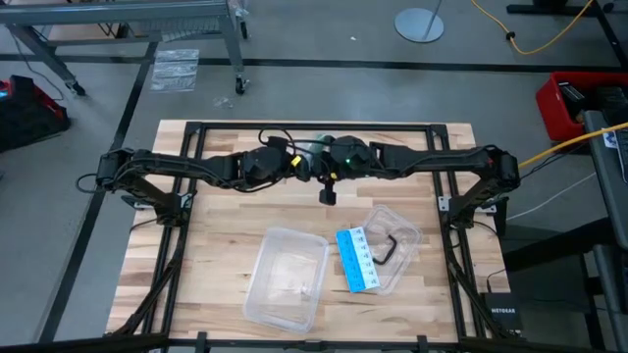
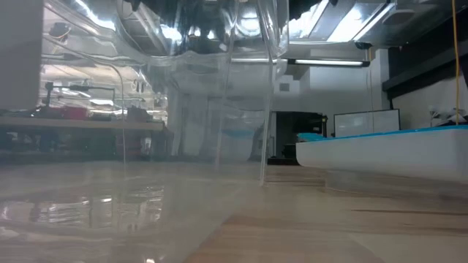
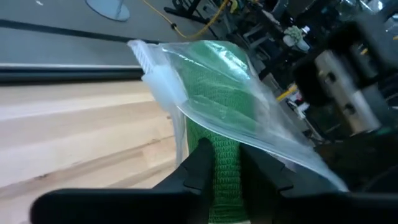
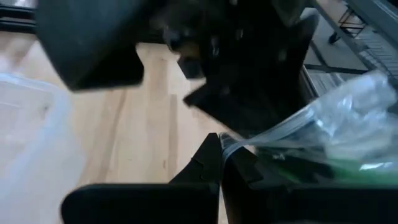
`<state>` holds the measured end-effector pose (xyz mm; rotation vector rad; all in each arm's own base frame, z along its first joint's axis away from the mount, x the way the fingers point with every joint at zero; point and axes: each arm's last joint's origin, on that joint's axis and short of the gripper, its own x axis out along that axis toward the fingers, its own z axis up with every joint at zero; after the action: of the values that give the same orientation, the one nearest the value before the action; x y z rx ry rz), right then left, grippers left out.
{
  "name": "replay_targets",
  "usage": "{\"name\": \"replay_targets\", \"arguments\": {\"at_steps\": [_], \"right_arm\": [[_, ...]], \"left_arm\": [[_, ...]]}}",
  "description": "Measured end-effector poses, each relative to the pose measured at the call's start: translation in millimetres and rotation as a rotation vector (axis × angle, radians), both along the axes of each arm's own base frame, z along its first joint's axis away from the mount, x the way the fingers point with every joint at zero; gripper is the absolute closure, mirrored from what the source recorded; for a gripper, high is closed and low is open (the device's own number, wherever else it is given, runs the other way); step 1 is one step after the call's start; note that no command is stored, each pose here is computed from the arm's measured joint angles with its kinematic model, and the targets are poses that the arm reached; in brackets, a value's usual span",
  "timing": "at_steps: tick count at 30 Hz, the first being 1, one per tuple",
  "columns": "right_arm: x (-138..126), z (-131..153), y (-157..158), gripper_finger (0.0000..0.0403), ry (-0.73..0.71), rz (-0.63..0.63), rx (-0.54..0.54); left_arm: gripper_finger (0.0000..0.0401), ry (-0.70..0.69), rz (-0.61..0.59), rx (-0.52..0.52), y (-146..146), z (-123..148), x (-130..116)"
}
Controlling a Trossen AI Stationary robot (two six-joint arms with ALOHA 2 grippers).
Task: Roll bandage
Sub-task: Put the green bandage into the transparent zip bag
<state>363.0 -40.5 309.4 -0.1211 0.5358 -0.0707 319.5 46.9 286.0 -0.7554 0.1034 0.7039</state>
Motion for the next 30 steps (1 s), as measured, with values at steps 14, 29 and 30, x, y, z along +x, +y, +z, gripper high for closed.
{"name": "replay_targets", "arguments": {"at_steps": [14,29,30], "right_arm": [[-4,8,-2,0.0402,0.026,0.009,0.009],[-37,41,-6,0.0402,0.003,-0.101,-0.059],[-42,44,-6,0.0402,0.0,-0.106,-0.062]], "left_arm": [[0.022,-0.035,-0.039,-0.053,-3,1,1],[0.0219,-0.169,-0.069,-0.084,-7,25,-10],[0.0219,-0.173,-0.075,-0.079,-9,27,-11]]}}
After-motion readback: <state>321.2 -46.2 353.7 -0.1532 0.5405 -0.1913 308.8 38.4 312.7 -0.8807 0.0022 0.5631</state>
